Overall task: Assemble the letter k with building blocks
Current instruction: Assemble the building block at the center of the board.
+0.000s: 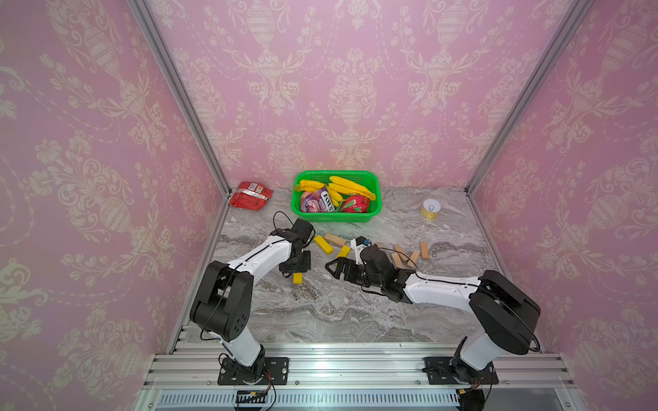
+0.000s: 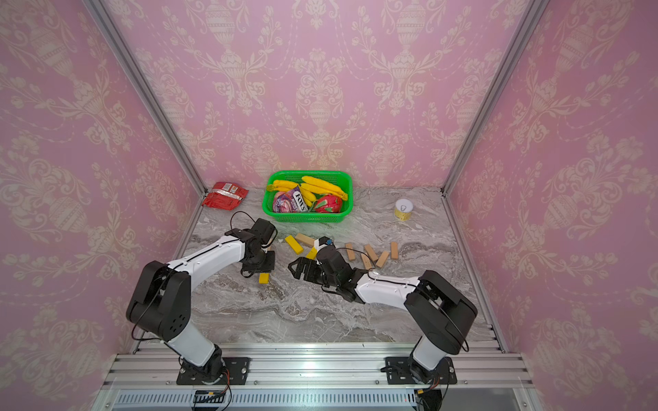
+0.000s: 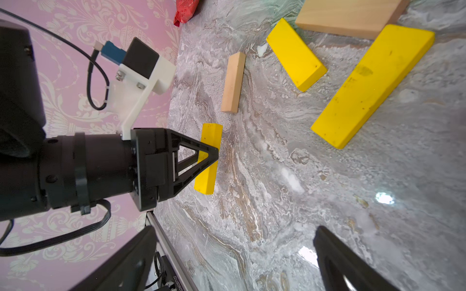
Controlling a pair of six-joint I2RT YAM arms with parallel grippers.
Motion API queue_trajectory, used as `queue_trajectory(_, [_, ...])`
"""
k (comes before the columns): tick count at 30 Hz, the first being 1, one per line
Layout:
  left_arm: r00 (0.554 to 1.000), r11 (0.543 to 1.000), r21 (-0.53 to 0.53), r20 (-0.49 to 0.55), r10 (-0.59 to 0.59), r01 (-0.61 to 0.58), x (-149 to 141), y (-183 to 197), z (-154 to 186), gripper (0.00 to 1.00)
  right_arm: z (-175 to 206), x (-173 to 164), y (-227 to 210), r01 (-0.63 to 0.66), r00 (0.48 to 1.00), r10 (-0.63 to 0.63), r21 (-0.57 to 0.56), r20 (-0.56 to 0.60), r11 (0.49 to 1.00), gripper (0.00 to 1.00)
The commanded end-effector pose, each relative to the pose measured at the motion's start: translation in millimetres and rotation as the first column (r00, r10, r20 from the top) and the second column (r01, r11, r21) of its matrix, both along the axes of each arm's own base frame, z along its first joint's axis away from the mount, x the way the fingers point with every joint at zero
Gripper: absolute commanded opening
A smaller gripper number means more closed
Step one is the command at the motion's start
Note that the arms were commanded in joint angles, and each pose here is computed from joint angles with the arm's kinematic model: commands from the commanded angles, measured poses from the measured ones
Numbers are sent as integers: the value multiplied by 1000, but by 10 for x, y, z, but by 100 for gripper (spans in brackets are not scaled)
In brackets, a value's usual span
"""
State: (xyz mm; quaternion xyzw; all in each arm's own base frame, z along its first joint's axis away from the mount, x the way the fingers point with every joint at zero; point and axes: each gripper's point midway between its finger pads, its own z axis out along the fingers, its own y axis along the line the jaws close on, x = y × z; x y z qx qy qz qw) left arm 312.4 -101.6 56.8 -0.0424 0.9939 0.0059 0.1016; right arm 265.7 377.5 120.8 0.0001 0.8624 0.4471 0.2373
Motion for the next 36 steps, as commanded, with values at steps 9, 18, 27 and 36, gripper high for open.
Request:
queue_trajectory(9, [998, 998, 2, 12, -63, 63, -13, 87, -7, 4, -39, -68, 1, -8, 1000, 8, 64, -2, 998, 100])
queue_trajectory(18, [998, 998, -7, 19, -66, 66, 3, 109, -27, 3, -18, -74, -6, -12, 1000, 12, 80, 6, 997, 100])
queue_trajectory(27, [999, 999, -24, 25, -46, 47, 36, 146, -47, 3, -23, -77, -36, -4, 1000, 4, 90, 5, 996, 100])
queue_trajectory(36, [999, 999, -14, 33, -36, 37, 68, 167, -85, 4, -26, -79, -32, -6, 1000, 6, 92, 3, 996, 100])
